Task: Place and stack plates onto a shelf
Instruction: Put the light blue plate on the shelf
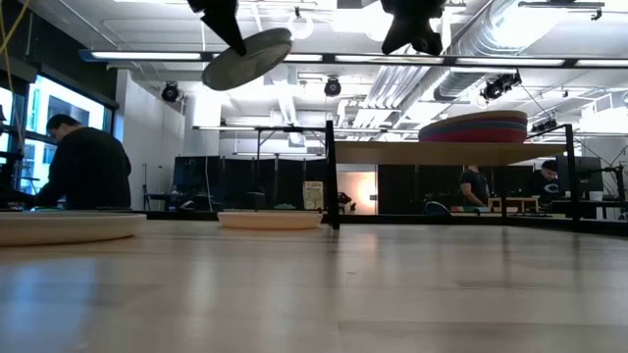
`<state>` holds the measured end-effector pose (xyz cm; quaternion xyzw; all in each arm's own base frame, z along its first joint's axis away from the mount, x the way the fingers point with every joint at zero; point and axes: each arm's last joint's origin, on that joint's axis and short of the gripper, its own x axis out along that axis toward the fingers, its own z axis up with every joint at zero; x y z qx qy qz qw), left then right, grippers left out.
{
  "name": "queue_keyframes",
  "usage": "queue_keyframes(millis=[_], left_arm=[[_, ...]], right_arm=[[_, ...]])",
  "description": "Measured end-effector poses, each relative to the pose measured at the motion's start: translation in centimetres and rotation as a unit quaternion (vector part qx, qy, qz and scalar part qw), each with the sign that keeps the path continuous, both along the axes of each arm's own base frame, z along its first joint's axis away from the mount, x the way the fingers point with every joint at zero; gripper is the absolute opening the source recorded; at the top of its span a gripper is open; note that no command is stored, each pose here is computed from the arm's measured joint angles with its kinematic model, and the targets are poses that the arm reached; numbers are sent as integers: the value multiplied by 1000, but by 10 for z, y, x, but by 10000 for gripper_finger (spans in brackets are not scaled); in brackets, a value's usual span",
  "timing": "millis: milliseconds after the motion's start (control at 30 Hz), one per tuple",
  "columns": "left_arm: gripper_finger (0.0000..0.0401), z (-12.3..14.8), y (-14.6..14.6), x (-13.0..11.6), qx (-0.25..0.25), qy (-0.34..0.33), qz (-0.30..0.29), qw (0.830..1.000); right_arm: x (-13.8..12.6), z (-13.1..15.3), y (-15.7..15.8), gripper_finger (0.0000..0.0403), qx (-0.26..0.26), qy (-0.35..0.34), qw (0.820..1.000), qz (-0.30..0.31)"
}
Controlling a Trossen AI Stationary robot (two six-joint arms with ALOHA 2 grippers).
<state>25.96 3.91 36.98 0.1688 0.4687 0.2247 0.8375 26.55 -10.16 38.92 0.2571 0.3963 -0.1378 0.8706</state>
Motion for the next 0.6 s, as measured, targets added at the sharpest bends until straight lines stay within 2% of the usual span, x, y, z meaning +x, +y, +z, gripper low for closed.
queue_keyframes(millis=[233, 400, 600], left_arm=[[1, 0, -22, 2, 30, 29, -80, 996], [1, 0, -37, 3, 27, 29, -111, 993], [1, 0, -49, 3, 31, 34, -141, 989]], right_arm=[[2, 1, 3, 1, 8, -6, 1000, -3], [3, 0, 9, 1, 27, -6, 1000, 7], [9, -6, 13, 1, 53, 13, 998, -13]])
